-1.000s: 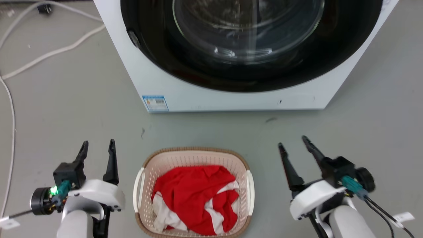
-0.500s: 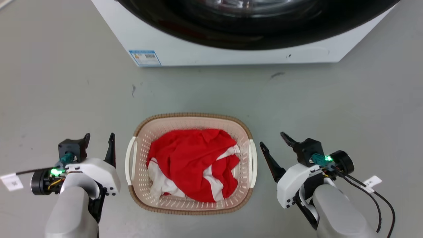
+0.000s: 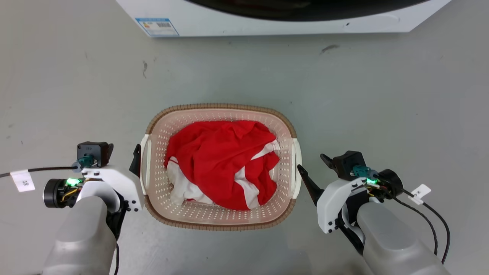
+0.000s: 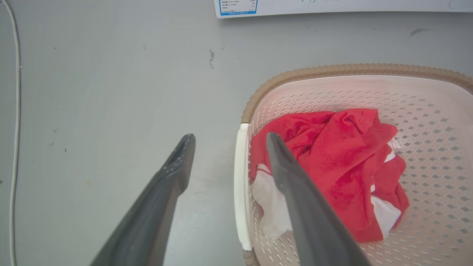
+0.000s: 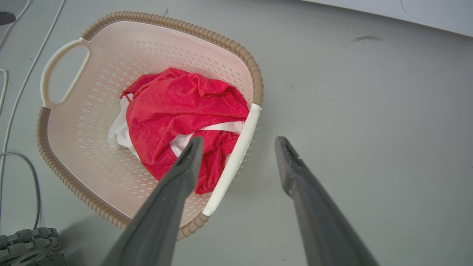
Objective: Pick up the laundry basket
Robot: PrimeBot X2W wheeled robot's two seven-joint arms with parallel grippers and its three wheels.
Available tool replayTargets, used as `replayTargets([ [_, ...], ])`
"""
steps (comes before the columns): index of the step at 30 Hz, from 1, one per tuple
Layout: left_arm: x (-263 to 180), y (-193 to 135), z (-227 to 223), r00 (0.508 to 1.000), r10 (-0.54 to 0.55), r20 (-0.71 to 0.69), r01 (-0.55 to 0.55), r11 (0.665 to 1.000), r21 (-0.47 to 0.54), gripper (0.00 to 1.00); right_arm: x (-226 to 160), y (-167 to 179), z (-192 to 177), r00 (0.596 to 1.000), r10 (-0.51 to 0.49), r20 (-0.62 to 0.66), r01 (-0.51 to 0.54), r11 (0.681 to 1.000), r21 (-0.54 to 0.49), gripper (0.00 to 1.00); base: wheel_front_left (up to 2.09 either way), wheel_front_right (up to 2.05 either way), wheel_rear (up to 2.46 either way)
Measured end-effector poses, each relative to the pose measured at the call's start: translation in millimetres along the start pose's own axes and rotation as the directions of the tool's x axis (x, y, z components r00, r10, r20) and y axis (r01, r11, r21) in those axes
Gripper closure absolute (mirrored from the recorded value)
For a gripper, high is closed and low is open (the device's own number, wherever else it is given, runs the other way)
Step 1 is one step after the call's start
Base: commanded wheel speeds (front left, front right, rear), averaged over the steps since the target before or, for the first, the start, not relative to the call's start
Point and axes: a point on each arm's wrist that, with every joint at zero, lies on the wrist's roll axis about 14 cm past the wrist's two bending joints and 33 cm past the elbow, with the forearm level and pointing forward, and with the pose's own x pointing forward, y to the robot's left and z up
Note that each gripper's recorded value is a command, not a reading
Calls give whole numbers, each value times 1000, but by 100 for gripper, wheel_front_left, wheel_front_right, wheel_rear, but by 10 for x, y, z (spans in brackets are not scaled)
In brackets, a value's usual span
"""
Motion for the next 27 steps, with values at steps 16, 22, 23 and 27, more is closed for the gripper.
replayTargets([
  [16,281,-51,-523,984,-22,-175,22,1000,0,0,324,24,-467,988,50,-146,-42,997,61,0,0,0,0],
  [22,339,-85,-684,972,-32,-232,34,999,2,0,407,30,-562,983,63,-171,-51,996,75,0,0,0,0],
  [23,346,-92,-711,969,-34,-243,35,999,1,0,419,34,-580,982,66,-176,-54,996,75,0,0,0,0],
  [27,377,-101,-789,963,-37,-267,39,999,0,0,476,40,-635,978,76,-192,-62,995,77,0,0,0,0],
])
